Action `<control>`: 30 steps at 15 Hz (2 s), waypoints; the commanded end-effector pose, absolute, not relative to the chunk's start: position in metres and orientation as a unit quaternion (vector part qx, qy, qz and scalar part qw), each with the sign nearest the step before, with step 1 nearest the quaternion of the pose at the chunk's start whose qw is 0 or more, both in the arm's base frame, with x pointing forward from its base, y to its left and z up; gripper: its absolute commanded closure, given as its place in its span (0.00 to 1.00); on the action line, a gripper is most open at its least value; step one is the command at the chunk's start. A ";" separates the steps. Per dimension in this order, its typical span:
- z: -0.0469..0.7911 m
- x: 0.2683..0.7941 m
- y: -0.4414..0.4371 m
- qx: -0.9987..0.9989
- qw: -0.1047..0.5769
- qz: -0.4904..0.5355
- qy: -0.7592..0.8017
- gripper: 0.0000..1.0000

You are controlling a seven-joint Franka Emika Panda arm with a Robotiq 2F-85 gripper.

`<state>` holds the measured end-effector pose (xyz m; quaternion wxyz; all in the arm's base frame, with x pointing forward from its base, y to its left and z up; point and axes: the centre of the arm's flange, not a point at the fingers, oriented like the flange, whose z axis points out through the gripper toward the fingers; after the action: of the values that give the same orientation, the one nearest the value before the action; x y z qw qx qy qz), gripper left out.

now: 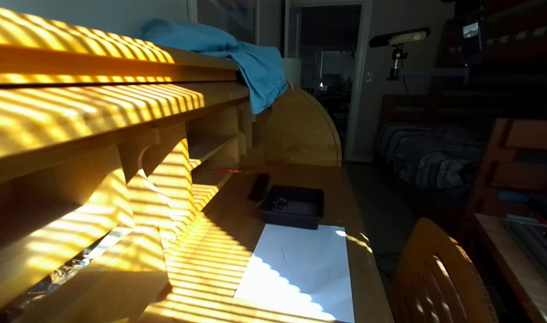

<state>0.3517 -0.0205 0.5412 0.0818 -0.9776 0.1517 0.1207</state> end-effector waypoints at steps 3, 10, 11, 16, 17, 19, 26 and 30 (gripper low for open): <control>0.540 0.367 -0.043 -0.979 0.081 0.074 0.171 0.00; 0.521 0.409 -0.069 -0.987 0.110 -0.017 0.113 0.00; 0.515 0.414 -0.069 -0.989 0.106 -0.016 0.100 0.00; 0.515 0.414 -0.067 -0.990 0.094 -0.006 0.108 0.00; 0.516 0.415 -0.067 -0.990 0.094 -0.006 0.108 0.00; 0.515 0.414 -0.067 -0.990 0.090 -0.013 0.105 0.00; 0.475 0.456 -0.073 -0.988 0.081 -0.122 0.059 0.00; 0.448 0.471 -0.064 -0.982 0.097 -0.159 0.033 0.00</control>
<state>0.4622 -0.0681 0.4688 0.0711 -0.9871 0.0547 -0.1329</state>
